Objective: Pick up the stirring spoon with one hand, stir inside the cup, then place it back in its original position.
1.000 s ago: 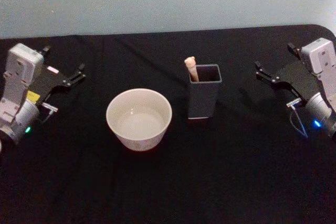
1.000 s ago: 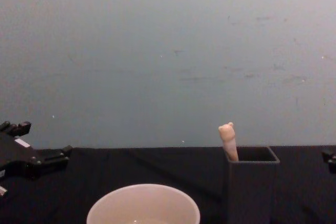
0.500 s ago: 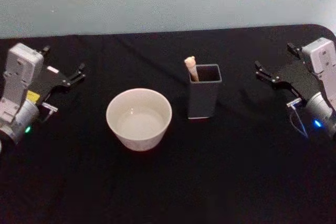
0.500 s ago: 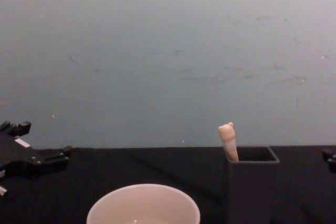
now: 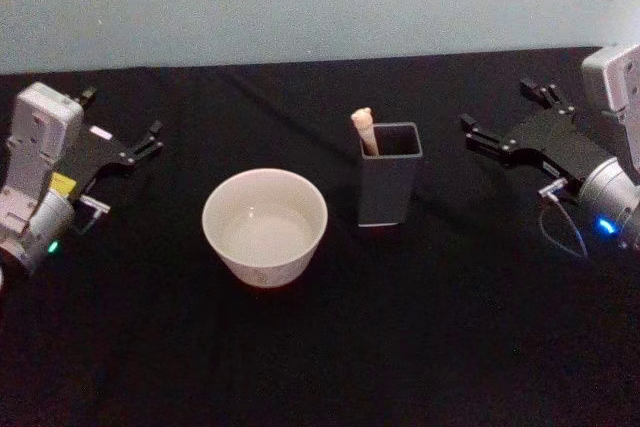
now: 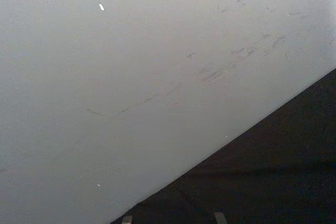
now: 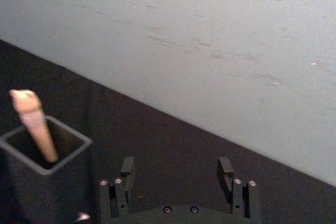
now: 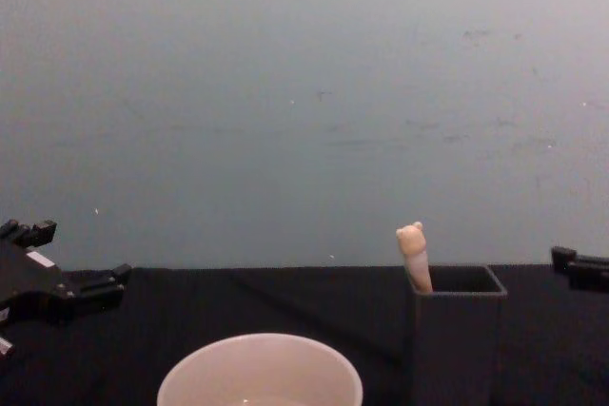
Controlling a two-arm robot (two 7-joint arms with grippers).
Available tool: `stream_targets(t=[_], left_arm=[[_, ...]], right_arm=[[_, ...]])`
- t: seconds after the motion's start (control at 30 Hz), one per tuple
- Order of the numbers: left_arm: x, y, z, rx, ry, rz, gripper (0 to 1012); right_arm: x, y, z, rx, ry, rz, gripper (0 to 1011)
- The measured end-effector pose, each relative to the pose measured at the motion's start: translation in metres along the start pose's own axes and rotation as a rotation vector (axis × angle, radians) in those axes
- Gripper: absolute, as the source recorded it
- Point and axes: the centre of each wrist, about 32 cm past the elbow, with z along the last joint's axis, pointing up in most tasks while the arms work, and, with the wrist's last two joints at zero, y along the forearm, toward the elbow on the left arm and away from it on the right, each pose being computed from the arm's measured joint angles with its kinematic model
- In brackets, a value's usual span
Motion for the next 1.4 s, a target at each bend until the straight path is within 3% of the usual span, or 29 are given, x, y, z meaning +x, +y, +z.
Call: stream_targets(t=[0.33, 0.67, 1.0, 1.4], left_arm=[[0.0000, 0.0000, 0.0000, 0.000, 0.000, 0.000, 1001], [0.0000, 0.0000, 0.0000, 0.000, 0.000, 0.000, 1002], [0.0000, 0.0000, 0.0000, 0.000, 0.000, 0.000, 1001], [0.0000, 0.0000, 0.0000, 0.000, 0.000, 0.000, 1001]], right_arm=[[-0.010, -0.001, 0.031, -0.031, 0.074, 0.157, 1002], [-0.024, 0.011, 0.049, -0.086, 0.117, 0.271, 1002], [-0.040, 0.031, 0.053, -0.114, 0.110, 0.306, 1002], [-0.050, 0.049, 0.054, -0.114, 0.104, 0.291, 1002]])
